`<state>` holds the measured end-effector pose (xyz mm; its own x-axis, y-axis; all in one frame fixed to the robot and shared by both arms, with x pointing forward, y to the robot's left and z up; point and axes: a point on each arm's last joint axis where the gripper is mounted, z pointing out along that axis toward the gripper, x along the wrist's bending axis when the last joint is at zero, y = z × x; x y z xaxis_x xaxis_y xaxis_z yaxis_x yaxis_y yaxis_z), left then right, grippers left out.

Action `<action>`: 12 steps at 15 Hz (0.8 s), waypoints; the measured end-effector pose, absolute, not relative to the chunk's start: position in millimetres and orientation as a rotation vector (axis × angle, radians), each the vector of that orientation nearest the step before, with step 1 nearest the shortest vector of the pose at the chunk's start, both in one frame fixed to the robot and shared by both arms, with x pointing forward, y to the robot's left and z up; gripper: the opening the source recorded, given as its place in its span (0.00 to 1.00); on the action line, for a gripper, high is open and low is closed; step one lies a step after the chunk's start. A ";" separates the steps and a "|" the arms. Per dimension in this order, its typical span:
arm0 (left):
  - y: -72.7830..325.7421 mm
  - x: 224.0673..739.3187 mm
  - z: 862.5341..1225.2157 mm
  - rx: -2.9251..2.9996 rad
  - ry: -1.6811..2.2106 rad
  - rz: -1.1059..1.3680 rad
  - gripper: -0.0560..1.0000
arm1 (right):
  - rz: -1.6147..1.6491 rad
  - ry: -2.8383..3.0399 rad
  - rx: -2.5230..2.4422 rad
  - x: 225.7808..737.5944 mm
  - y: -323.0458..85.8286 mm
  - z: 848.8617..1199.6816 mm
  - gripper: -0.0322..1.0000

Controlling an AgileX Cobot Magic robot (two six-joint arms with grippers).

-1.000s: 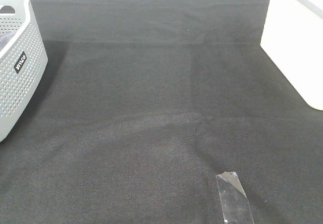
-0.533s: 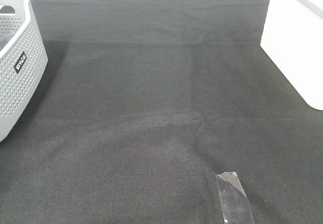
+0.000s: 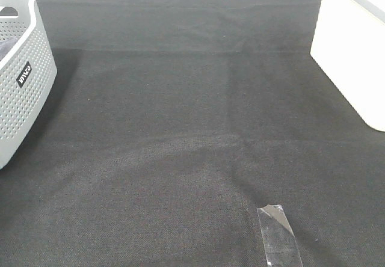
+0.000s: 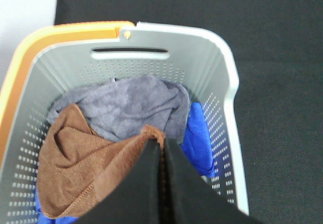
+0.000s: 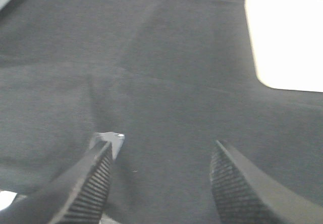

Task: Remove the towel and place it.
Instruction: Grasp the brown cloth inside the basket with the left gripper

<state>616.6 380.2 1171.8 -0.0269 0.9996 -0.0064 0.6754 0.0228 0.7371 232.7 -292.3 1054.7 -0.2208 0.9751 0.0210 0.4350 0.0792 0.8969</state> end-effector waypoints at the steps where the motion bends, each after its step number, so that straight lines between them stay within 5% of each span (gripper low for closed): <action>1: 372.3 612.2 1180.2 1.718 1.733 0.803 0.05 | 1.108 1.765 1.411 235.8 -289.5 1055.0 0.57; 8: 324.8 587.0 1279.0 1.687 1.454 1.098 0.05 | 1.173 2.070 1.215 264.0 -264.9 1063.9 0.57; 12: 308.5 569.5 1317.3 1.612 1.243 1.055 0.05 | 1.335 2.034 1.003 277.5 -253.2 1078.6 0.57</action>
<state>569.5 308.5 1317.3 0.1603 0.9784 0.1306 0.2875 -0.1728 0.9421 277.5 -253.2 1078.6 -0.6006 0.7994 -0.0155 0.3040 0.2463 0.9203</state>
